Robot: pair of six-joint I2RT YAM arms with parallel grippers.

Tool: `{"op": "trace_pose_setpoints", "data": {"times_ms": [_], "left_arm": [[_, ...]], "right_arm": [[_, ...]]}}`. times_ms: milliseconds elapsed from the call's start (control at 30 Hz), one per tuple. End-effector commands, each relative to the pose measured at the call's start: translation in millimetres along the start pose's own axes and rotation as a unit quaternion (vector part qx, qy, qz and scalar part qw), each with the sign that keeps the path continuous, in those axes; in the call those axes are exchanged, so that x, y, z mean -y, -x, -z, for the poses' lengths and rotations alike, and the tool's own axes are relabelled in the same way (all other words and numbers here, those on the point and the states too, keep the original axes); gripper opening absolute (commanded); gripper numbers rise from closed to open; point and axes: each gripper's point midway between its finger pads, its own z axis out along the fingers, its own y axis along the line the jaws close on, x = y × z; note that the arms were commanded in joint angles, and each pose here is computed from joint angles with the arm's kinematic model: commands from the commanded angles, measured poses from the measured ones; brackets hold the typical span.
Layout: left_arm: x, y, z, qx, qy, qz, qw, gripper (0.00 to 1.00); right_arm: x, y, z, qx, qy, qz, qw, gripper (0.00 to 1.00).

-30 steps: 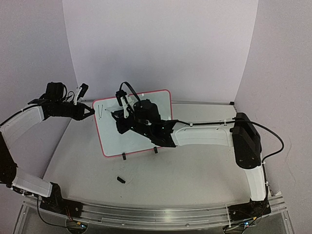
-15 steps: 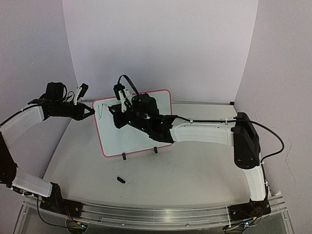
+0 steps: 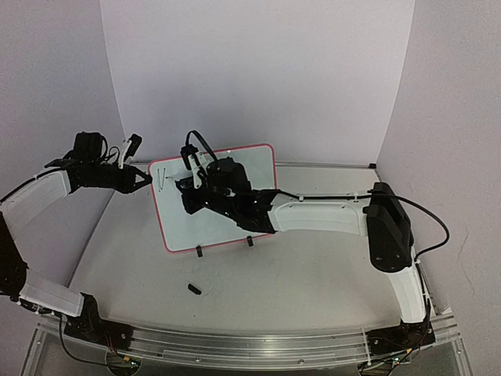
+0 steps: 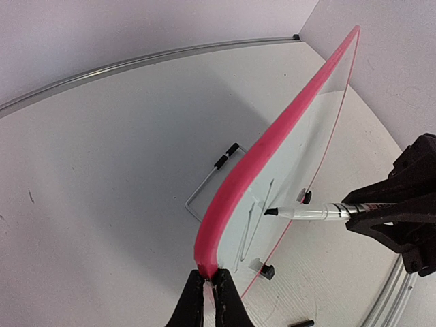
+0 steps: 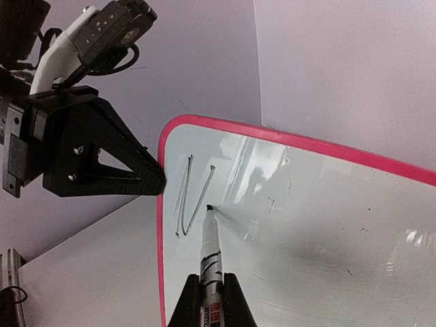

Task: Write a sentence on the whiteboard
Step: Write on the whiteboard with the whiteboard marker without the cap.

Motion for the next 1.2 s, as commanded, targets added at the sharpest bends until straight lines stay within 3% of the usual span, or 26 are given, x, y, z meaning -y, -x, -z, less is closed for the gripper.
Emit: {"op": "trace_pose_setpoints", "data": {"times_ms": [0, 400, 1167], "left_arm": [[-1, -2, -1, -0.007, 0.006, -0.011, 1.0, 0.0], [-1, -3, -1, -0.008, 0.006, -0.01, 1.0, 0.0], [-2, -4, -2, -0.01, 0.006, -0.01, 1.0, 0.0]], "right_arm": [[8, 10, -4, 0.014, -0.026, -0.008, 1.0, 0.0], [22, 6, 6, 0.008, -0.062, -0.009, 0.998, 0.0], [24, 36, 20, 0.061, -0.067, -0.01, 0.996, 0.0]]}}
